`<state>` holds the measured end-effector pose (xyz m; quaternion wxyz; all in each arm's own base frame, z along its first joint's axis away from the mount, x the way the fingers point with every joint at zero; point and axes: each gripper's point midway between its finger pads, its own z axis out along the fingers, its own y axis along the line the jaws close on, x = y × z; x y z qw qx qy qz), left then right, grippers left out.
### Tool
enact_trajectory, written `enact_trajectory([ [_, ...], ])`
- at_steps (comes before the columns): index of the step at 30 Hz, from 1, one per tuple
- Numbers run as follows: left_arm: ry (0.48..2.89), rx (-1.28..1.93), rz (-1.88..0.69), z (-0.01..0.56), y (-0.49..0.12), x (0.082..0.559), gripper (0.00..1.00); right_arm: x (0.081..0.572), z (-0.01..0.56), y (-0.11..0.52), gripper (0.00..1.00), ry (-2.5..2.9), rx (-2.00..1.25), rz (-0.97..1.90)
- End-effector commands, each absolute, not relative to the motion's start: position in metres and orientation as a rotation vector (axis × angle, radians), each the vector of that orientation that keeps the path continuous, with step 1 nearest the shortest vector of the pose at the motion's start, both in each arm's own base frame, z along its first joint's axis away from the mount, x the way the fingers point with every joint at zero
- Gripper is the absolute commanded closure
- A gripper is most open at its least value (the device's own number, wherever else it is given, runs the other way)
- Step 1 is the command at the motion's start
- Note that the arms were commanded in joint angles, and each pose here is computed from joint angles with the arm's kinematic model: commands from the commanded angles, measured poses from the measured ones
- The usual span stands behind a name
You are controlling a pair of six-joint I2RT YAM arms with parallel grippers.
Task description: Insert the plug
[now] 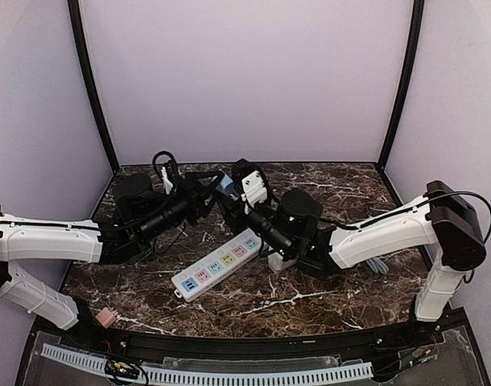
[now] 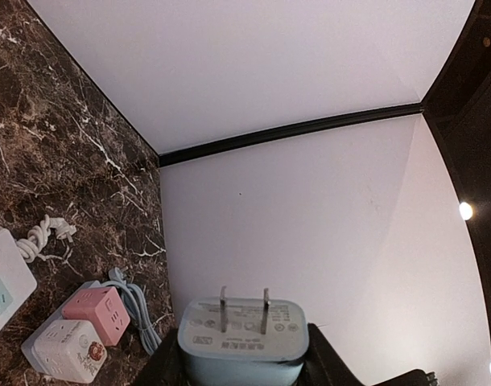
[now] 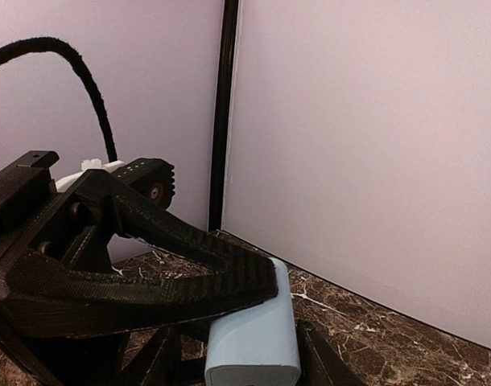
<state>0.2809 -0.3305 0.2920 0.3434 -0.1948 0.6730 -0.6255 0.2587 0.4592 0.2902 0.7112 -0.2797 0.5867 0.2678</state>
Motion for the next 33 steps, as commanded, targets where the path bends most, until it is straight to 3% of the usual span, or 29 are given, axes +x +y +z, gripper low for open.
enact_trajectory([
  [1,1.712,-0.499,-1.661,0.299,-0.329,0.280,0.99,0.265,0.299,0.459,0.56,1.284,-0.587,0.608],
  [8,1.712,-0.502,-1.656,0.298,-0.328,0.281,0.99,0.265,0.299,0.458,0.64,1.281,-0.588,0.611],
  [18,1.717,-0.505,-1.664,0.294,-0.332,0.282,0.99,0.262,0.301,0.458,0.87,1.268,-0.595,0.621],
  [21,1.713,-0.505,-1.665,0.293,-0.332,0.283,0.99,0.262,0.302,0.457,1.00,1.268,-0.591,0.621],
  [23,1.712,-0.484,-1.665,0.294,-0.334,0.283,0.83,0.262,0.302,0.455,1.00,1.272,-0.589,0.613],
  [24,1.714,-0.465,-1.664,0.294,-0.336,0.282,0.62,0.262,0.303,0.454,1.00,1.274,-0.591,0.609],
  [25,1.707,-0.451,-1.667,0.296,-0.336,0.281,0.51,0.263,0.303,0.453,1.00,1.277,-0.596,0.601],
  [26,1.705,-0.422,-1.661,0.297,-0.337,0.280,0.20,0.262,0.303,0.453,1.00,1.281,-0.609,0.590],
  [27,1.700,-0.409,-1.658,0.298,-0.337,0.279,0.11,0.263,0.305,0.453,1.00,1.286,-0.626,0.576],
  [28,1.699,-0.396,-1.644,0.297,-0.335,0.278,0.04,0.263,0.306,0.453,1.00,1.292,-0.644,0.557],
  [33,1.633,-0.342,-1.585,0.300,-0.317,0.272,0.01,0.268,0.319,0.432,1.00,1.306,-0.692,0.482],
])
